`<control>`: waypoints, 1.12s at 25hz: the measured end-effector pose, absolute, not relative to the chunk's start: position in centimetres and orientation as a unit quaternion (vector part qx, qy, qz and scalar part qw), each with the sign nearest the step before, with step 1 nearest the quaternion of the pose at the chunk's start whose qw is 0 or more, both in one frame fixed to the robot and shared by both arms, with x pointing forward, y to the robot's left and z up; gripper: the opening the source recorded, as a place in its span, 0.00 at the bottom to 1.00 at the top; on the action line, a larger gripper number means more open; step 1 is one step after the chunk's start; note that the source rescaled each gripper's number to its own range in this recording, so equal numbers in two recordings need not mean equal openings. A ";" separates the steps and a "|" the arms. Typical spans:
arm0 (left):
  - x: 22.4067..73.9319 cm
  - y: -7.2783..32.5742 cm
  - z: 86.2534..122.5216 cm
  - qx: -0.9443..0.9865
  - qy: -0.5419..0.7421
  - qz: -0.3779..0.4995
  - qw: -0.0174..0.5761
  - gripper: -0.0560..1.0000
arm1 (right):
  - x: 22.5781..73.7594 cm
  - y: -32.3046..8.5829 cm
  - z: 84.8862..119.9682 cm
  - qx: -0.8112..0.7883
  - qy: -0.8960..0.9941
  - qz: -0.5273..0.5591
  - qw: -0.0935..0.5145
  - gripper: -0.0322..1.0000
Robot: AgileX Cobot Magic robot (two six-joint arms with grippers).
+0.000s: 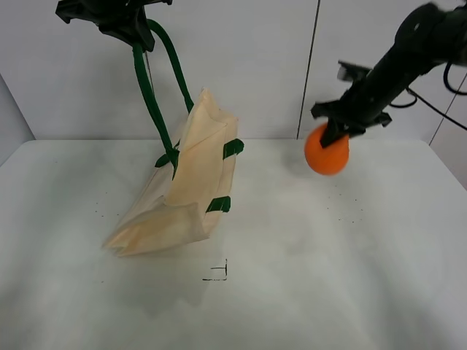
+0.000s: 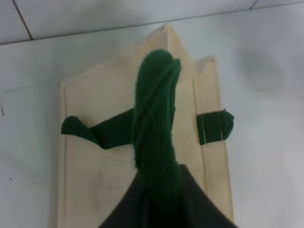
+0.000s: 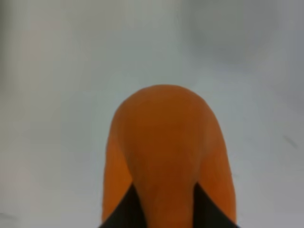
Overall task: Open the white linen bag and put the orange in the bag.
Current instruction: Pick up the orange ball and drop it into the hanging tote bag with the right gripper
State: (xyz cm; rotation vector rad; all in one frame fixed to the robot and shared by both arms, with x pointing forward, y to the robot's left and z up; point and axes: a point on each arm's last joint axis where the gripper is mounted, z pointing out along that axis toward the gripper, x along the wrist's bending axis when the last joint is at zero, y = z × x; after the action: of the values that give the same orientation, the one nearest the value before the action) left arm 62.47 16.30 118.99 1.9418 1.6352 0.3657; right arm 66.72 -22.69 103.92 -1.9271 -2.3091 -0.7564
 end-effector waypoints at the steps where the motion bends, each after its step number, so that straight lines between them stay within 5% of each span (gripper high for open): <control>1: 62.5 16.3 119.0 0.726 0.611 0.137 0.284 0.05 | 66.7 -21.9 105.5 -0.609 -0.743 -0.275 0.030 0.04; 6: 62.5 16.3 119.0 0.726 0.611 0.137 0.284 0.05 | 66.1 -16.9 108.7 -0.548 -0.748 -0.369 0.067 0.04; 16: 62.5 16.3 119.0 0.726 0.611 0.137 0.284 0.05 | 64.0 -5.1 104.7 -0.462 -0.805 -0.366 0.063 0.04; 28: 62.5 16.3 119.0 0.726 0.611 0.137 0.284 0.05 | 65.3 -3.6 99.1 -0.497 -0.799 -0.333 0.068 0.04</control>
State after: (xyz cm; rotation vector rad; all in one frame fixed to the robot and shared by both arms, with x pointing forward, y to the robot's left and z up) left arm 62.47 16.30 118.99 1.9421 1.6348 0.3658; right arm 65.30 -3.59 99.07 -1.4959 -2.4063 -1.0031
